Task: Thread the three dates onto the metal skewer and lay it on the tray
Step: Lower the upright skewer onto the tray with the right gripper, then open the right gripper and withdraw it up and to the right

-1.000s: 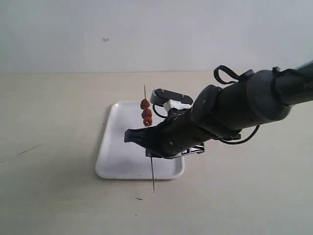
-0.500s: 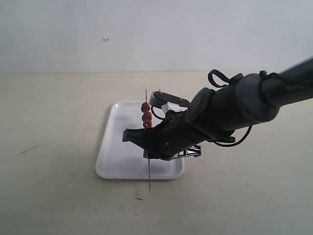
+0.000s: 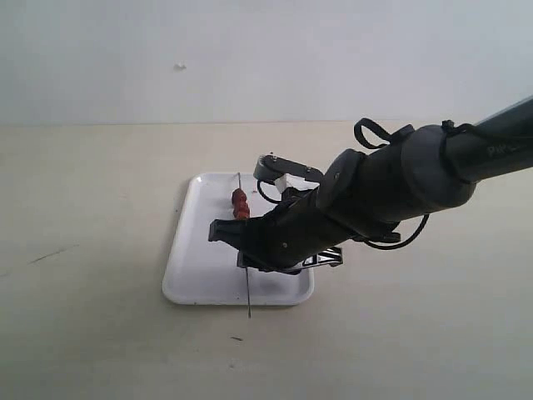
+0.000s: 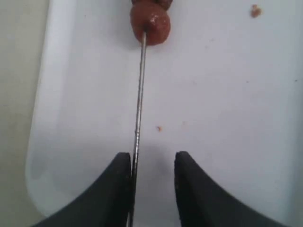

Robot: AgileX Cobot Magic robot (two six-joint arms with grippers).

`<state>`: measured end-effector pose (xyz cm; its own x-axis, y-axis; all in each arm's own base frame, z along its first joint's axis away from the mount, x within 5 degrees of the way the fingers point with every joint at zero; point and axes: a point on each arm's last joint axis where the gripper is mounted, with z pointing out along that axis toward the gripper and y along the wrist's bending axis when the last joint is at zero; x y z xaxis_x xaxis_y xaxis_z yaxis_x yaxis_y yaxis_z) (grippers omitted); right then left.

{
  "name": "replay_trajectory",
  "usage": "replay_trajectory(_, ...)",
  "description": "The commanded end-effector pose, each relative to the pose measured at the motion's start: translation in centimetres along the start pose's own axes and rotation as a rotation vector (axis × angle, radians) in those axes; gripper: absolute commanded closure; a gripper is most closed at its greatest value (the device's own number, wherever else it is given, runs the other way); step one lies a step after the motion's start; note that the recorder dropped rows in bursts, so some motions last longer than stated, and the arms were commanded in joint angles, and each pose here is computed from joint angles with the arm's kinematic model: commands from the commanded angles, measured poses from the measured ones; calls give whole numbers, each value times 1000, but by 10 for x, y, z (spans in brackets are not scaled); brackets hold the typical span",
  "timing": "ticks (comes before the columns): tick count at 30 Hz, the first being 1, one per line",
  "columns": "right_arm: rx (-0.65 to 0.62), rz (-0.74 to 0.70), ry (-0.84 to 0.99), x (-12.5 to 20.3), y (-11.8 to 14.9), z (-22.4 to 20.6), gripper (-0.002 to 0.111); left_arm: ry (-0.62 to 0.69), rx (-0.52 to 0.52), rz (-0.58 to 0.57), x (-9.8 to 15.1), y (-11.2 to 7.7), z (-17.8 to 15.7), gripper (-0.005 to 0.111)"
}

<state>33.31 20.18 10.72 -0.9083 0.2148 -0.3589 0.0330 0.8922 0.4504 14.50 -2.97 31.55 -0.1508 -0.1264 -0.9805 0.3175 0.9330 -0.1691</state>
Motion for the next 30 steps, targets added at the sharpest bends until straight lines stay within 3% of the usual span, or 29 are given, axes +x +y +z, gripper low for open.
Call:
replay_trajectory(1,-1,-36,-36,-6,3,-2,75,2,18,2,1,-2,-1,107)
replay_trajectory(13,-5,-146,-67,-11,8,-15,75,3,14,6,1,-2,-1,107)
replay_trajectory(17,-10,-278,-99,-17,15,-32,76,-16,-34,8,4,1,-5,107)
replay_trajectory(20,-25,-347,-151,-25,23,-52,83,-64,-120,0,4,6,-17,107)
replay_trajectory(24,-55,-406,-231,-34,34,-83,106,-160,-163,15,1,2,-40,107)
replay_trajectory(30,-72,-517,-326,-35,42,-129,108,-294,-181,100,-8,-6,-68,107)
